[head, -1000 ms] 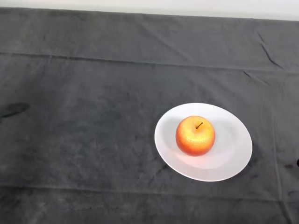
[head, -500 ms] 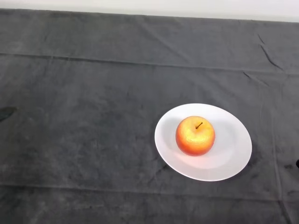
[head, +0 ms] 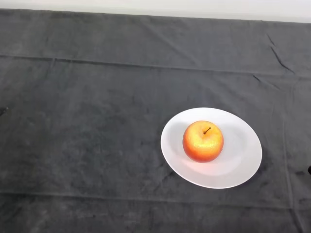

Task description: Move the apple to the plate

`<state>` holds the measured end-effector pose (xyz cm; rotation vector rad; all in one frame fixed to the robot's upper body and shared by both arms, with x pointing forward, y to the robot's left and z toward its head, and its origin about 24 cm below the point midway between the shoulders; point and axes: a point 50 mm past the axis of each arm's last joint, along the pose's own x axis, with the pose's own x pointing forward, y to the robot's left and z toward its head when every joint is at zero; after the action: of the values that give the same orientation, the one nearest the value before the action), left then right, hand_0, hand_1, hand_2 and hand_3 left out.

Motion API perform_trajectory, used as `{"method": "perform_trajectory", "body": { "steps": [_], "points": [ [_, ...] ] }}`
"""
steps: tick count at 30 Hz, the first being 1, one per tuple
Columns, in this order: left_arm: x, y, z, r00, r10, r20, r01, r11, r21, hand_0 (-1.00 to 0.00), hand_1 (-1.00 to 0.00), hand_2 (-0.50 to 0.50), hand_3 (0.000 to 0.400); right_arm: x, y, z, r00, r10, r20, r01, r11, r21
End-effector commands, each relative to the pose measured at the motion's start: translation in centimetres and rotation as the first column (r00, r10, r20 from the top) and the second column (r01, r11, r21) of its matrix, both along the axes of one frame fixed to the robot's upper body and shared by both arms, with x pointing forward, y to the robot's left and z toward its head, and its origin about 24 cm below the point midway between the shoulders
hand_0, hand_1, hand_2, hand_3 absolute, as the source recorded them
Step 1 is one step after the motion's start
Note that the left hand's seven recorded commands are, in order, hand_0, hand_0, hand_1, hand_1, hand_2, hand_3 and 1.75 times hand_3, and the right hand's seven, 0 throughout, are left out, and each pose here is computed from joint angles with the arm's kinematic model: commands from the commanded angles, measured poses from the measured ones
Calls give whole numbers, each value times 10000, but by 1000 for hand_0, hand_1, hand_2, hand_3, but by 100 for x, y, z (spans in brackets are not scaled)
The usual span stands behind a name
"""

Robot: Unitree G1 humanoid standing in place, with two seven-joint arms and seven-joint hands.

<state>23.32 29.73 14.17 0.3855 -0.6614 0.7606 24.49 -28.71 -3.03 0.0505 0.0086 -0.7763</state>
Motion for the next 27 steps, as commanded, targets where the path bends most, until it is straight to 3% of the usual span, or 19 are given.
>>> {"method": "perform_trajectory", "body": {
  "steps": [1, 27],
  "points": [
    [4, 11, 65, 9989, 80, 468, -84, 9999, 77, 0, 0, 0, 0, -467, 236, -523, 9699, -4, -2436, 372, 9885, 1463],
    [33, -17, 38, 9998, 0, 181, -4, 9999, 170, 0, 0, 0, 0, -467, 235, -523, 9698, -4, -2438, 371, 9886, 1463]
  ]
}}
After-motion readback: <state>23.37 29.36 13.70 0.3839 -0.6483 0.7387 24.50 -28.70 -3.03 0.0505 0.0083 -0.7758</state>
